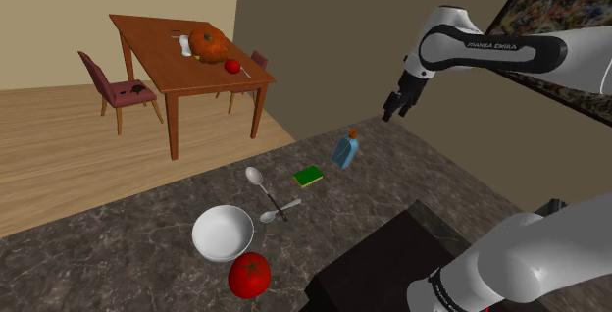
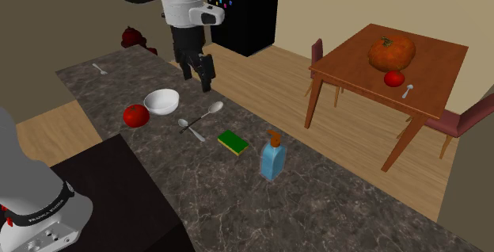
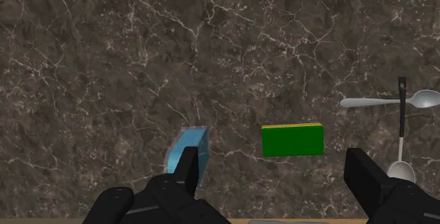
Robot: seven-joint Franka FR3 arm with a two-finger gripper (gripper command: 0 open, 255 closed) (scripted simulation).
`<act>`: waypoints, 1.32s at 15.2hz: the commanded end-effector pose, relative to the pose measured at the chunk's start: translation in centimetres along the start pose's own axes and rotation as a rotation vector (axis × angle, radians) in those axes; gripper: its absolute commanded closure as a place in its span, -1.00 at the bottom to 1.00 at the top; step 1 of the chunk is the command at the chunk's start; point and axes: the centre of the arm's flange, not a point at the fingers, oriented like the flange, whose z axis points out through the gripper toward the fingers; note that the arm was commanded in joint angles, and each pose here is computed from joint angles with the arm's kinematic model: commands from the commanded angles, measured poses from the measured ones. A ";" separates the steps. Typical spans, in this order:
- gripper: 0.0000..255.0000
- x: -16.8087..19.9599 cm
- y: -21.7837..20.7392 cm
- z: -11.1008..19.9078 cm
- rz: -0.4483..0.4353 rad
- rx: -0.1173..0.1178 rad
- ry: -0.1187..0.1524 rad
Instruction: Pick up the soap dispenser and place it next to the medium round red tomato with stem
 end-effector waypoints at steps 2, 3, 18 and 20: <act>-1.00 2.6 1.4 2.8 0.000 0.009 -0.014; -1.00 3.5 2.0 3.6 0.000 0.013 -0.019; -1.00 16.9 9.6 17.7 -0.001 0.060 -0.090; -1.00 18.6 10.5 19.6 -0.001 0.067 -0.100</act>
